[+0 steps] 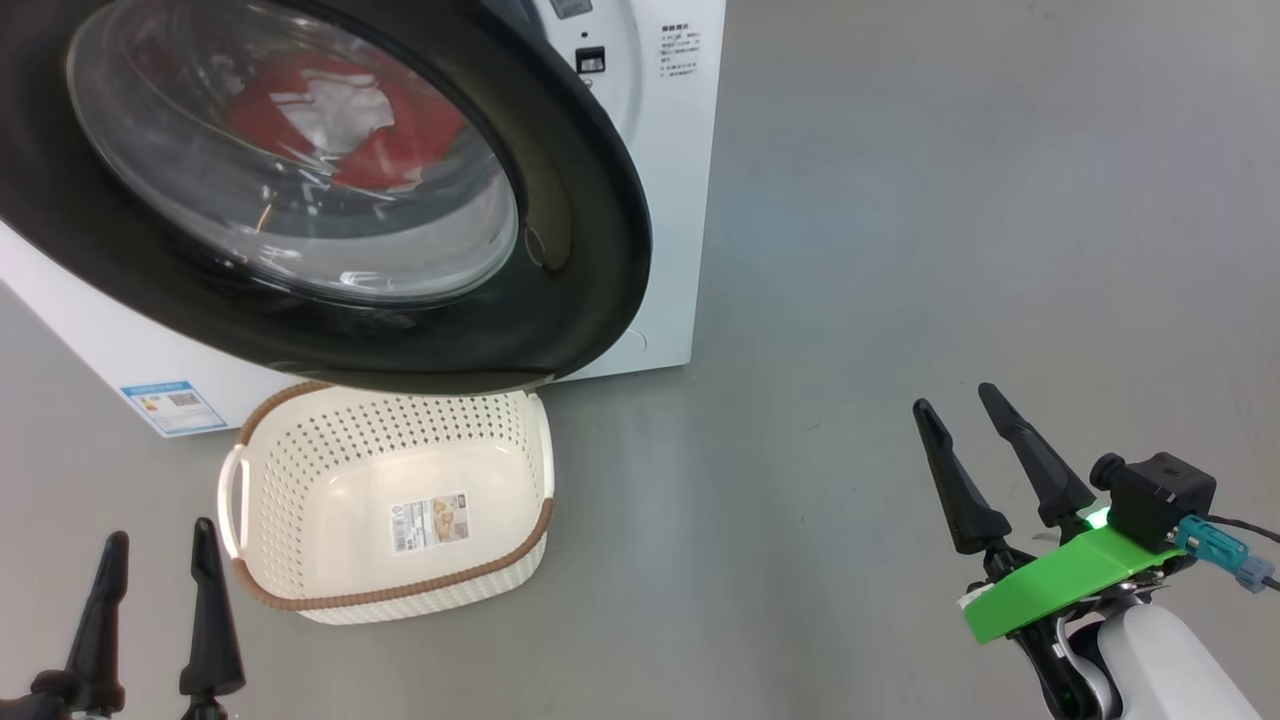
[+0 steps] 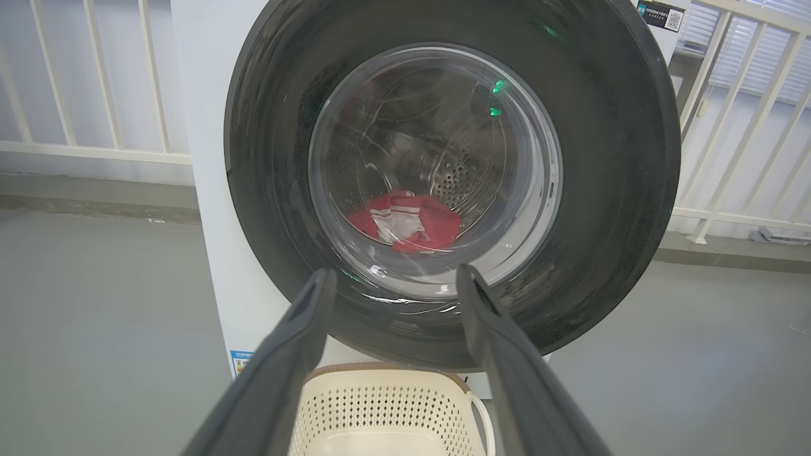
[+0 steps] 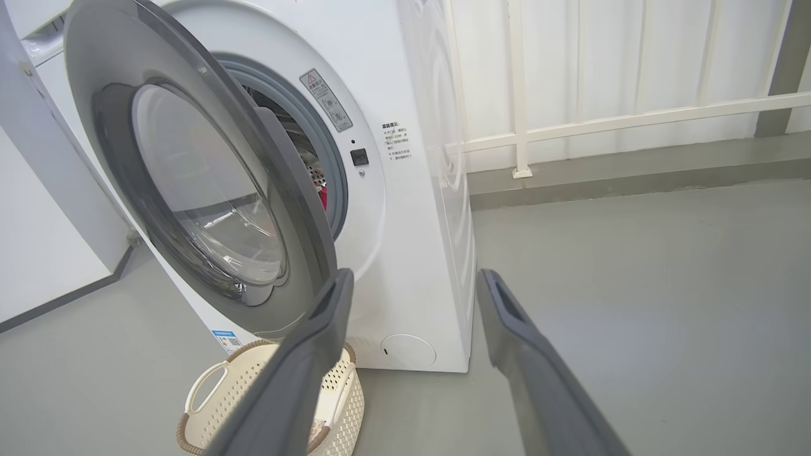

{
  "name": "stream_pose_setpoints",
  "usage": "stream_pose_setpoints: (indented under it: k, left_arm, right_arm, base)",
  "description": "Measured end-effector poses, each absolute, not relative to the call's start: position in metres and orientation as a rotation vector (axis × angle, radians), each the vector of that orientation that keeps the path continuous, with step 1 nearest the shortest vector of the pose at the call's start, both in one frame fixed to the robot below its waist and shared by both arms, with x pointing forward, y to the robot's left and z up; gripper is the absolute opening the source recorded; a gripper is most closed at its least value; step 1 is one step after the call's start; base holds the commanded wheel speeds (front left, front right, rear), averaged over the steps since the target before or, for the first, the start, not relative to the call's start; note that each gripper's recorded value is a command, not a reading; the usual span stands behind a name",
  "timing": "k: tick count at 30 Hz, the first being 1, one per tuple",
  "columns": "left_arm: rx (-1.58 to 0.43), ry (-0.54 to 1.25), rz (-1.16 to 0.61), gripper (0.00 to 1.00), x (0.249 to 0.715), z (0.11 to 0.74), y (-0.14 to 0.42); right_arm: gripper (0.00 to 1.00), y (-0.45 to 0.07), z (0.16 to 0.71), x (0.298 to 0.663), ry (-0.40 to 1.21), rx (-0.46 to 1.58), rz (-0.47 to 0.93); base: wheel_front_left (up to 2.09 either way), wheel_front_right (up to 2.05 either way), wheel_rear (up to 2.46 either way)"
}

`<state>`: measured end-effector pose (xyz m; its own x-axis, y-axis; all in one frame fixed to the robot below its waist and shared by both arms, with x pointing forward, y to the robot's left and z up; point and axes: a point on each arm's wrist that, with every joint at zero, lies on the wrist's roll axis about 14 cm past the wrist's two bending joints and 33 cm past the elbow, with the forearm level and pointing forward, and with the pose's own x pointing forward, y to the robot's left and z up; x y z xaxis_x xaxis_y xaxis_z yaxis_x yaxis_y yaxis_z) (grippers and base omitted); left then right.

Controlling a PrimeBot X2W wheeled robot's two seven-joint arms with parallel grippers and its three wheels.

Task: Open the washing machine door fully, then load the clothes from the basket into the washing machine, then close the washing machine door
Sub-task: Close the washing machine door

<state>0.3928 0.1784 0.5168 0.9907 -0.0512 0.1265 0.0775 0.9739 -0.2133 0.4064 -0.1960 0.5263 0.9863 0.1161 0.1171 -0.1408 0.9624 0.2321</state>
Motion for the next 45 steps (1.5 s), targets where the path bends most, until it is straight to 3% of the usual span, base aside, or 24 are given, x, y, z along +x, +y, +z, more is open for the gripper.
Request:
stream_pose_setpoints:
  k: [28, 29, 32, 33, 45]
  left_arm:
    - [-0.232, -0.13, -0.062, 1.0, 0.389, 0.519, 0.178]
    - [-0.232, -0.13, -0.06, 1.0, 0.389, 0.518, 0.178]
    - [-0.234, -0.129, -0.054, 1.0, 0.388, 0.518, 0.18]
    - [-0.234, -0.128, -0.051, 1.0, 0.388, 0.518, 0.18]
    - [-0.238, -0.122, -0.018, 1.0, 0.384, 0.514, 0.189]
  right_arm:
    - [0.99, -0.193, 0.527, 0.408, -0.104, 0.239, 0.143]
    - [0.87, -0.192, 0.527, 0.408, -0.103, 0.239, 0.145]
    - [0.15, -0.189, 0.528, 0.41, -0.107, 0.24, 0.154]
    - [0.0, -0.188, 0.53, 0.411, -0.112, 0.24, 0.16]
    - [0.0, -0.159, 0.561, 0.43, -0.193, 0.239, 0.268]
  base:
    - [0.0, 0.0, 0.0]
    - [0.0, 0.0, 0.0]
    - [0.0, 0.0, 0.0]
    - [0.0, 0.0, 0.0]
    - [0.0, 0.0, 0.0]
